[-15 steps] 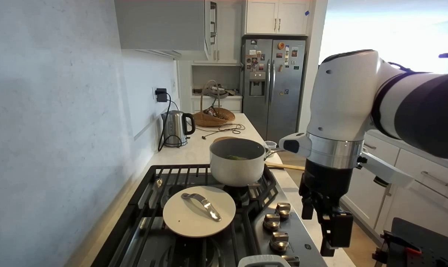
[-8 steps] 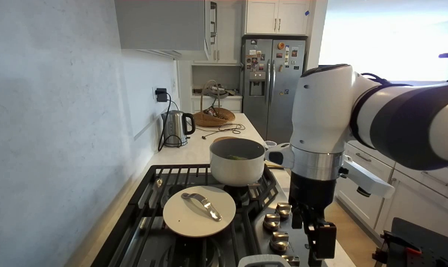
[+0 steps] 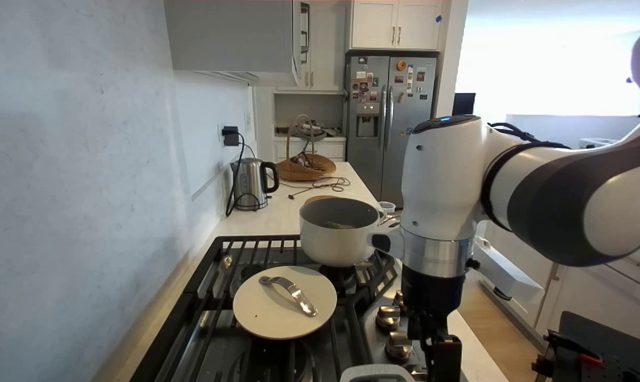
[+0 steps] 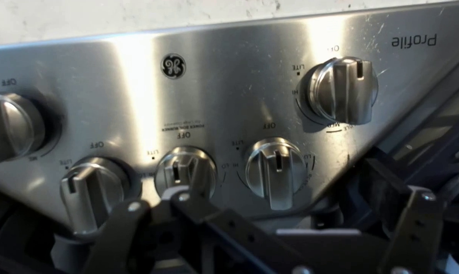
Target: Turn the fourth switch from the right to the left
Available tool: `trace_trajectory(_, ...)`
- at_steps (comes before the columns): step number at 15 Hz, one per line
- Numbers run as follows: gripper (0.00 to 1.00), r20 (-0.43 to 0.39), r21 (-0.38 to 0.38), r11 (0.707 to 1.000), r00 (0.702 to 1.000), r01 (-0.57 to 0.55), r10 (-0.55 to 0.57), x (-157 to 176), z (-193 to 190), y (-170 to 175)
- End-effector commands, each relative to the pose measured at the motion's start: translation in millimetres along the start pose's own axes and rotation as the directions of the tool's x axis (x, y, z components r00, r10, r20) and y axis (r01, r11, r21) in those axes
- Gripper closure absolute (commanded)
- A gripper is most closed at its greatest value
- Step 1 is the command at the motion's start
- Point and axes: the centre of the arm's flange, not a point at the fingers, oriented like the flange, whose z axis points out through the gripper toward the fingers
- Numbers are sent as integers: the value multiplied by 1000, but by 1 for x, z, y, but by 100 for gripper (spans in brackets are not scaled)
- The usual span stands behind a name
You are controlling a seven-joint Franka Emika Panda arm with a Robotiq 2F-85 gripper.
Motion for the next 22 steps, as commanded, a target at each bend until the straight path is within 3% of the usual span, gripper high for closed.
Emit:
trace_trajectory(1,0,-15,-15,1000,1000,-27,27,11,3,-5)
trace_trajectory(3,16,-13,-21,999,1000,-28,28,13,5,-4)
trace_trajectory(4,33,-11,-23,999,1000,-26,26,14,6,-4)
trace_trajectory(5,38,-10,-26,999,1000,-26,26,15,6,-4)
trace_trajectory(13,44,-16,-37,999,1000,-10,10,28,4,-2)
trace_trajectory(14,49,-15,-36,999,1000,-12,11,28,5,-2)
trace_trajectory(15,67,-14,-34,999,1000,-12,11,29,5,-1)
trace_trajectory(16,69,-14,-33,999,1000,-14,13,28,5,-1)
trace_trajectory(19,94,-13,-30,999,1000,-18,17,28,6,0)
trace_trajectory(21,99,-14,-36,999,1000,-12,11,26,4,-2)
trace_trajectory(22,95,-14,-36,999,1000,-13,12,26,4,-1)
